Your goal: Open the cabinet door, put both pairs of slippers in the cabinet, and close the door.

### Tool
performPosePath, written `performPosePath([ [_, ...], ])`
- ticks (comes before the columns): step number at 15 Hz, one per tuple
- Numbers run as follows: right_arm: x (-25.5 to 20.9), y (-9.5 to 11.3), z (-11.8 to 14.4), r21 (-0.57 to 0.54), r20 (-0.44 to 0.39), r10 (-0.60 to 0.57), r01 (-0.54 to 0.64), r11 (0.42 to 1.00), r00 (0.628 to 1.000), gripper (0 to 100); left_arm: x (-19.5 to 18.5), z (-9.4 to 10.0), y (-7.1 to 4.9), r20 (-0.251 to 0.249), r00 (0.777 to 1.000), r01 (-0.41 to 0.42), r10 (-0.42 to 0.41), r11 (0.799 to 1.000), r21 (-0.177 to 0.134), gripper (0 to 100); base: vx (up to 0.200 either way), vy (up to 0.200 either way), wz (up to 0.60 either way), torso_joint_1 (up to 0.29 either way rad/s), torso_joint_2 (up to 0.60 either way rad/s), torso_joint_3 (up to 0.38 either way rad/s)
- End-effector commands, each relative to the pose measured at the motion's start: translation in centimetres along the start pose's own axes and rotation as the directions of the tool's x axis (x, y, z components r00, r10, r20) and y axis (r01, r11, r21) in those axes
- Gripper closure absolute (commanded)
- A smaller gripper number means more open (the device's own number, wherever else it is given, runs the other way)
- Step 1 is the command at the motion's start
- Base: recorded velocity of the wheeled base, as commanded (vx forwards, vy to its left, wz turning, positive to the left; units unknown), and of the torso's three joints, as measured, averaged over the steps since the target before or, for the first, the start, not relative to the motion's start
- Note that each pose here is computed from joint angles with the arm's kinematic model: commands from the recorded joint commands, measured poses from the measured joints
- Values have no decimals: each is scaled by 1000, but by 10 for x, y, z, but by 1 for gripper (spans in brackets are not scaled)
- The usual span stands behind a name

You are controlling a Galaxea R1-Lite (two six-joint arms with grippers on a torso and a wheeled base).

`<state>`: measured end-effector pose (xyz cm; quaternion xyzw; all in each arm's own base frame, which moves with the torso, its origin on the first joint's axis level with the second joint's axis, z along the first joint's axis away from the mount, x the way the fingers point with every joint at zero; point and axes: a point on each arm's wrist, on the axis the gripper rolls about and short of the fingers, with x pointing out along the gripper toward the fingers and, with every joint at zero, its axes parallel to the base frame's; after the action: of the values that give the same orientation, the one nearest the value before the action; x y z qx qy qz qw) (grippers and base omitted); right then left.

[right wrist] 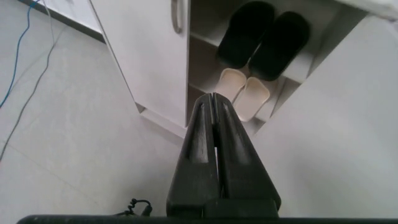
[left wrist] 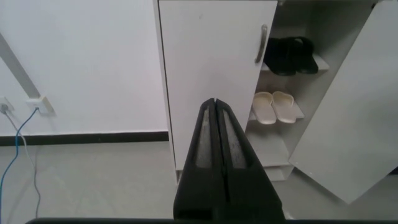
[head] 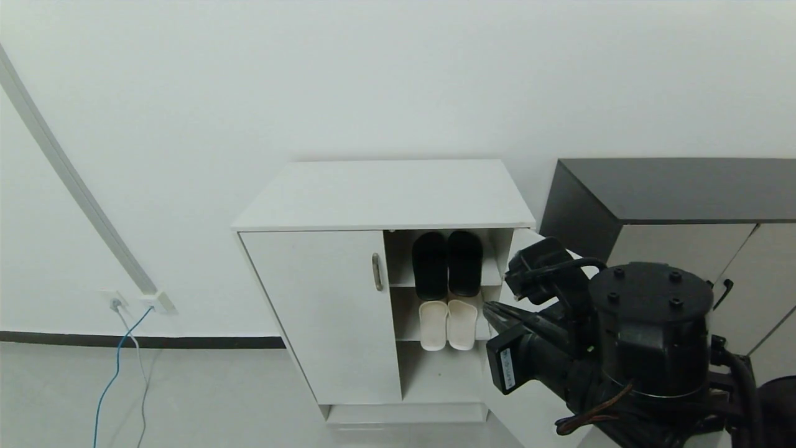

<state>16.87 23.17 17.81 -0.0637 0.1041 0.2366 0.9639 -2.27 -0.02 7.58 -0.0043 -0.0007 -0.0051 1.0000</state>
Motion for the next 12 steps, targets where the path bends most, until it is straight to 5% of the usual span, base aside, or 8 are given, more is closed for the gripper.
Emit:
performPosePath([
  [1, 2, -2, -2, -3, -8, -7, 7, 1000, 1000, 100, 0, 0, 0, 0, 1000, -1, 1, 1000, -1, 100, 0, 0, 0, 242, -564, -325],
  [7, 2, -3, -2, -5, -9, -11, 10, 1000, 1000, 100, 0, 0, 0, 0, 1000, 1, -1, 1000, -1, 100, 0, 0, 0, 241, -540, -297],
  [12, 2, -3, -3, -3, -11, -11, 10, 1000, 1000, 100, 0, 0, 0, 0, 1000, -1, 1, 1000, 1, 100, 0, 0, 0, 19, -36, -21],
])
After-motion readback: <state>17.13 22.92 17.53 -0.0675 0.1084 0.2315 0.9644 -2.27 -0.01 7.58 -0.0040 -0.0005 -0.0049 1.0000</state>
